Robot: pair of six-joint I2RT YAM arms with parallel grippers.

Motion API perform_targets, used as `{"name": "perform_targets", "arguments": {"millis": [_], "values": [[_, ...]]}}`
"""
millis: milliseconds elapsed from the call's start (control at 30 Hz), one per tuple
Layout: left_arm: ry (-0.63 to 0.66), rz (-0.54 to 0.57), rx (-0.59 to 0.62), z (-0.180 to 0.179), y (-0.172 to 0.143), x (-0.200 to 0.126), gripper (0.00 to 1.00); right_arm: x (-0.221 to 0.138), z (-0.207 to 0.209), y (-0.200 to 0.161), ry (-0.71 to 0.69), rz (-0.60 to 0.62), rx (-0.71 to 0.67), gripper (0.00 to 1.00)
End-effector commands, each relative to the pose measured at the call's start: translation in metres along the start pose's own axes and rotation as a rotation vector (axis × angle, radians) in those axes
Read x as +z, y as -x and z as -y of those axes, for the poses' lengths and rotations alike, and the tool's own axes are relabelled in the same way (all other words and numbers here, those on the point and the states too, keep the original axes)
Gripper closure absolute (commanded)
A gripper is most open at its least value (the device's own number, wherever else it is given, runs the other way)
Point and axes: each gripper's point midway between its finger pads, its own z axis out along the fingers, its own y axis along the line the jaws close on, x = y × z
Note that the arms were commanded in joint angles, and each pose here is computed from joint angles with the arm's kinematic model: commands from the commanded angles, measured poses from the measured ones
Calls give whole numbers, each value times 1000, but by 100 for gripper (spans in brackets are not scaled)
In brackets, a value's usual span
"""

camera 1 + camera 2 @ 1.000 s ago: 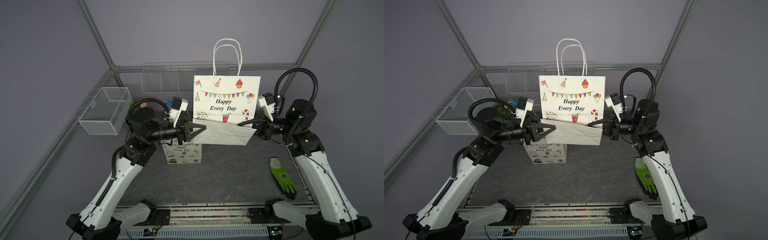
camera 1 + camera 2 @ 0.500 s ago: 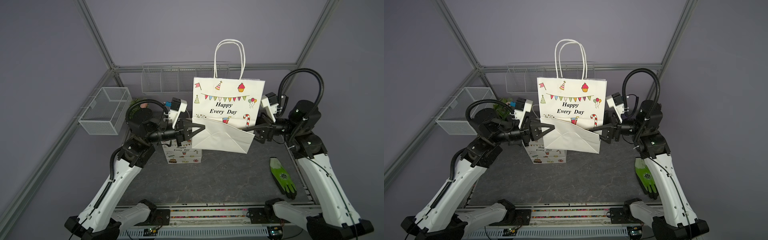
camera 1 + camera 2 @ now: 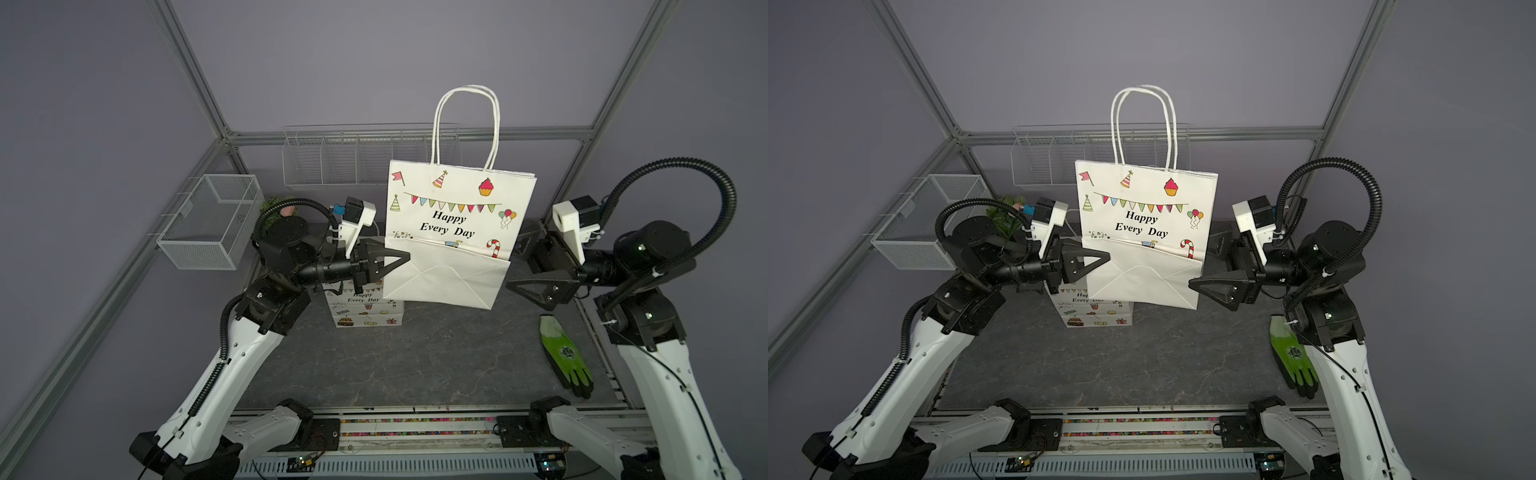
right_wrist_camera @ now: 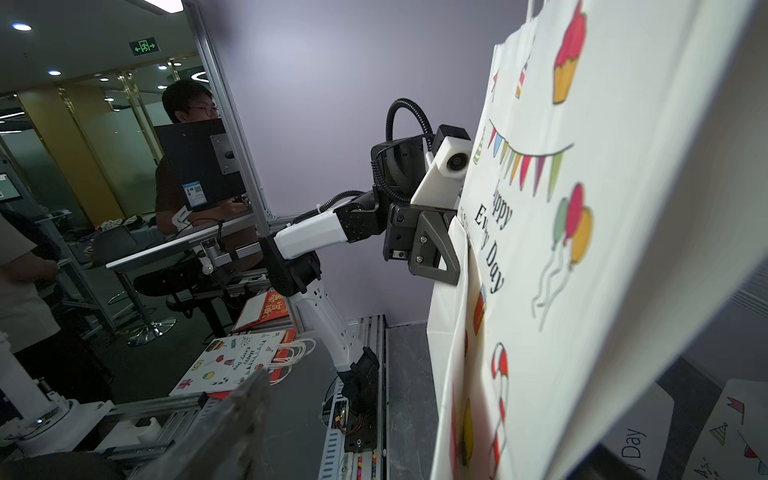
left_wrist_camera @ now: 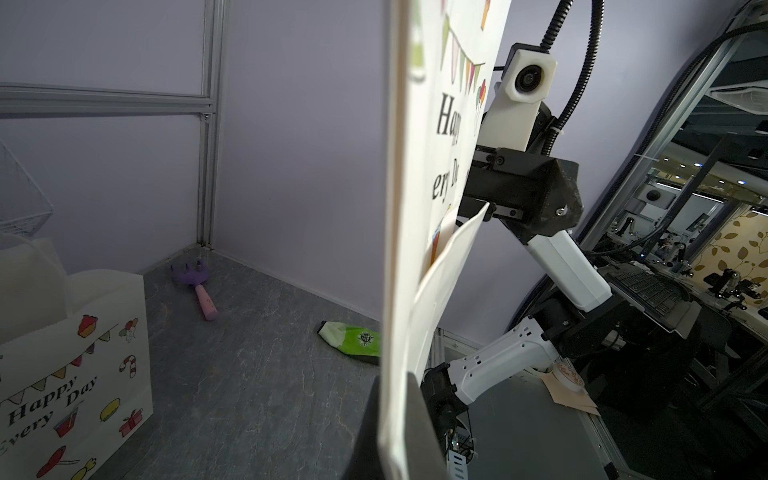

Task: Put away the paper bag
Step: Press the paper bag.

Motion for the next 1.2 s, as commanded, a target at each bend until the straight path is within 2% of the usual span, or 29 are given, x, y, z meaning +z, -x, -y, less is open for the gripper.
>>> {"name": "perform_targets", "arguments": {"millis": [0,233,333,500,700,833,967,1033,1133,1167], "values": [[0,27,14,3,10,-2,100,5,11,-12,31,-29,48,11],[6,43,5,-2,11,0,100,13,37,-26,-6,-66,124,10],[10,39,0,-5,9,2,100,17,40,-27,-14,-71,123,0],[12,26,-7,-8,6,3,100,19,45,-26,-30,-67,129,45],[28,9,-16,-14,0,5,100,19,54,-24,-65,-56,133,80],[33,9,-18,-16,0,5,100,20,61,-26,-83,-59,146,93],[42,10,-16,-17,-1,5,100,20,70,-27,-131,-64,152,93],[61,8,-12,-20,-2,4,89,18,77,-30,-175,-81,159,93],[139,5,-14,-32,-4,2,60,13,90,-43,-265,-135,200,93],[176,4,-15,-37,-4,-1,53,10,94,-49,-291,-152,217,93]]}}
